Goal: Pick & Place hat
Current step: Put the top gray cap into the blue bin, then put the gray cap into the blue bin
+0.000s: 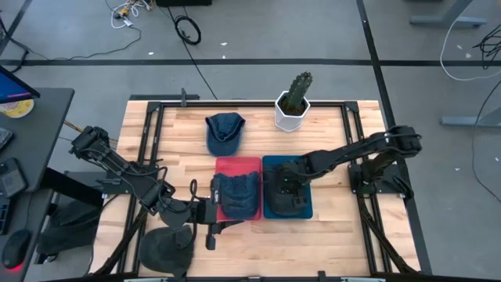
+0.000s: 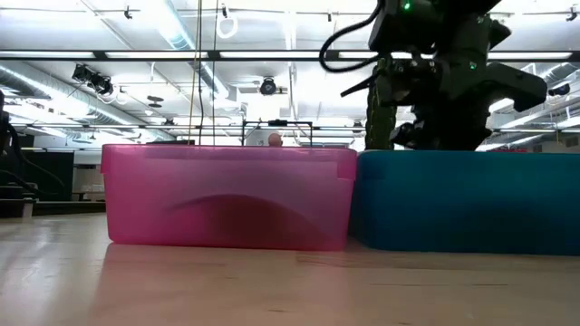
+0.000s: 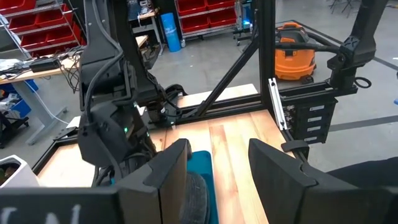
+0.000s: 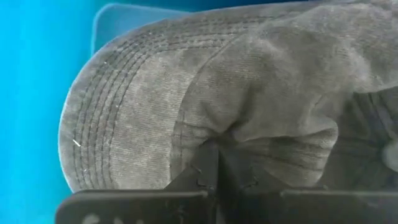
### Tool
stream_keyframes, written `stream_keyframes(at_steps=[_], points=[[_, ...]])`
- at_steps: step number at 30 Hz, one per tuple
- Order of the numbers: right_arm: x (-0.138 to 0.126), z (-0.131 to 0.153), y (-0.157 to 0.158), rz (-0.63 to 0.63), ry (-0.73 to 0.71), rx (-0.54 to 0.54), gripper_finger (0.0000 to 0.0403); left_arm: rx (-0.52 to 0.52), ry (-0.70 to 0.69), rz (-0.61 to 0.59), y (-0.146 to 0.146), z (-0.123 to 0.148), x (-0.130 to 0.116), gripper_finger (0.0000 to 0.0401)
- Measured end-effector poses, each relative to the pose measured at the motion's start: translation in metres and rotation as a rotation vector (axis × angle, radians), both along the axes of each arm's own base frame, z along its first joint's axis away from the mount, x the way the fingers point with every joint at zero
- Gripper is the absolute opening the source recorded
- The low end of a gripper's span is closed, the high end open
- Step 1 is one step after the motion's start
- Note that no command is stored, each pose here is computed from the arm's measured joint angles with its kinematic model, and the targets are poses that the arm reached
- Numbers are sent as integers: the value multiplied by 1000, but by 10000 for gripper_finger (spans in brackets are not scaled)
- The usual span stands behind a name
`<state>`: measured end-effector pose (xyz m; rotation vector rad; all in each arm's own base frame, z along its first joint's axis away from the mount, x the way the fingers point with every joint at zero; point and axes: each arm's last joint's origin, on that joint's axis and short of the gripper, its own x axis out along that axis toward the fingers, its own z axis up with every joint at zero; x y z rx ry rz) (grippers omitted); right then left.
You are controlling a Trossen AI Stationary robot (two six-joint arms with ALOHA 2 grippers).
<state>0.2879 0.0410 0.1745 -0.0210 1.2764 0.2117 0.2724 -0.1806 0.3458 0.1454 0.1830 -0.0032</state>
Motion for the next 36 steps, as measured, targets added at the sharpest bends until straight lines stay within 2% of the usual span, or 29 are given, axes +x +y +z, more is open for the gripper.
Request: stream_keyframes(at_steps=[8, 18, 27, 31, 36], points=[[-2, 4, -4, -12, -4, 12, 2, 0, 0, -1, 0, 0, 0, 177], [-25, 55, -6, -81, -166, 54, 14, -16, 0, 1, 0, 0, 0, 177], [-52, 101, -7, -68, -384, 93, 18, -228, 103, 34, -6, -11, -8, 177], [-62, 121, 0, -46, -511, 136, 20, -308, 239, 41, -13, -24, -20, 177], [-75, 151, 6, 40, -745, 155, 20, -442, 397, 104, -24, -40, -41, 177]])
